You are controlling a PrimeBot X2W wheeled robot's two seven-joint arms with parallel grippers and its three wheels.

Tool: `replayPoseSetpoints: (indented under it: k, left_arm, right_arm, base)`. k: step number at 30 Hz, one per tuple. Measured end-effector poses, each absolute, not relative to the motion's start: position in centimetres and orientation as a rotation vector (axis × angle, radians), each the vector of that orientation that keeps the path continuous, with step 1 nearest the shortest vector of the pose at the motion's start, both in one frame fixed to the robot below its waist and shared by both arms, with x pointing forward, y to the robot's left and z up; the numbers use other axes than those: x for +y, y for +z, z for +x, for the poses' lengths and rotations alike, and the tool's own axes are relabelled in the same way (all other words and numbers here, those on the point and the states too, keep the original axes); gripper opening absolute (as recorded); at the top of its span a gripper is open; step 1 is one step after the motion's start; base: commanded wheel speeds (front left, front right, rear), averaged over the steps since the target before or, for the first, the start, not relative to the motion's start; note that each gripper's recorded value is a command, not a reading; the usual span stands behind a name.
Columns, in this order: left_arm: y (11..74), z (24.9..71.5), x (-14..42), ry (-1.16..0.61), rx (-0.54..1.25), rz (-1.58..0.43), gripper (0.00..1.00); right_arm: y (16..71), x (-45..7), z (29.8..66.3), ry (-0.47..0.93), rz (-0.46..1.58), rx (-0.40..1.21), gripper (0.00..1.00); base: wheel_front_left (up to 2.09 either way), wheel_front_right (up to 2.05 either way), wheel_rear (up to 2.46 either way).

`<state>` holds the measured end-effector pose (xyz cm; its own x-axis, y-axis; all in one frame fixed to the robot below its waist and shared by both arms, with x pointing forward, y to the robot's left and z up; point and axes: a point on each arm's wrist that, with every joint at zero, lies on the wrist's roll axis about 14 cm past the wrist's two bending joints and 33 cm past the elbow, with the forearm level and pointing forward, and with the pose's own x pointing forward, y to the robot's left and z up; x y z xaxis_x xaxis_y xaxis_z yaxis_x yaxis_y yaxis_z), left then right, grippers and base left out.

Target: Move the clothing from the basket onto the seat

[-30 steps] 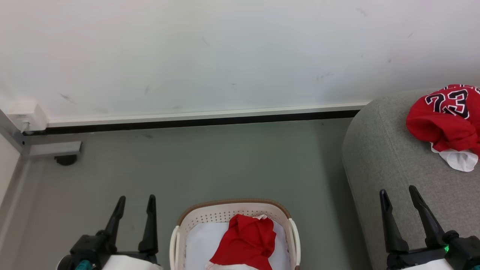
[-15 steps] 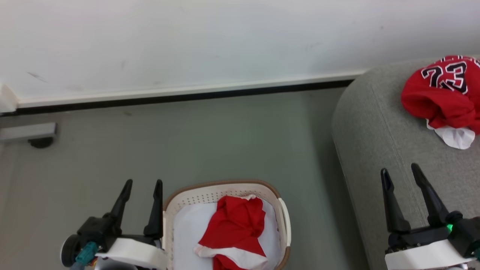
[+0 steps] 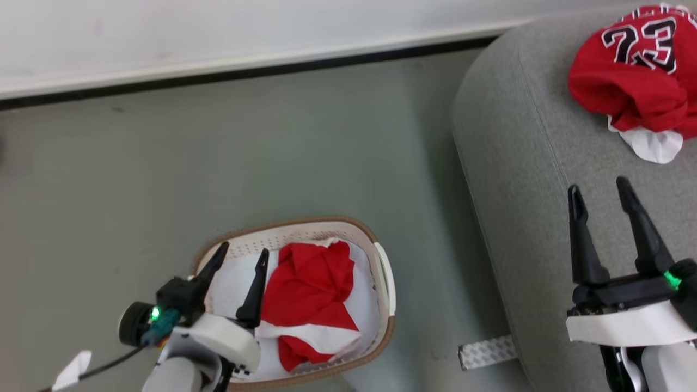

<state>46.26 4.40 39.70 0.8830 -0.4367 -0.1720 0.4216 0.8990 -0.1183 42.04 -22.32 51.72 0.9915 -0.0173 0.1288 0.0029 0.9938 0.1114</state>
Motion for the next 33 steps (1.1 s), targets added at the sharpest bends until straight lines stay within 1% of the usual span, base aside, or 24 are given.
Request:
replayPoseSetpoints:
  k: [9,18,25,30,33]
  left_arm:
    - [31.8,47.5,1.0,-0.571,0.425,-0.019,1.0]
    - [23.4,45.8,-2.2,-0.703,0.707,0.037,1.0]
    - [18.0,46.0,-2.3,-0.712,0.905,0.068,1.0]
    - [13.9,43.9,-2.1,-0.73,1.085,0.101,1.0]
    - [12.0,43.6,-1.7,-0.734,1.151,0.124,1.0]
  right_arm:
    - [51.0,-23.9,44.6,-0.055,0.087,-0.132,1.0]
    - [48.5,-25.1,46.5,-0.086,0.057,-0.085,1.0]
    - [46.2,-25.2,48.0,-0.093,0.06,-0.049,1.0]
    - [44.6,-25.5,48.4,-0.1,0.052,-0.015,1.0]
    - [43.4,-25.5,48.5,-0.1,0.045,0.017,1.0]
  base:
    - [0.0,0.0,0.0]
    - [0.0,0.0,0.0]
    - [0.0,0.0,0.0]
    - [0.0,0.0,0.0]
    - [0.0,0.0,0.0]
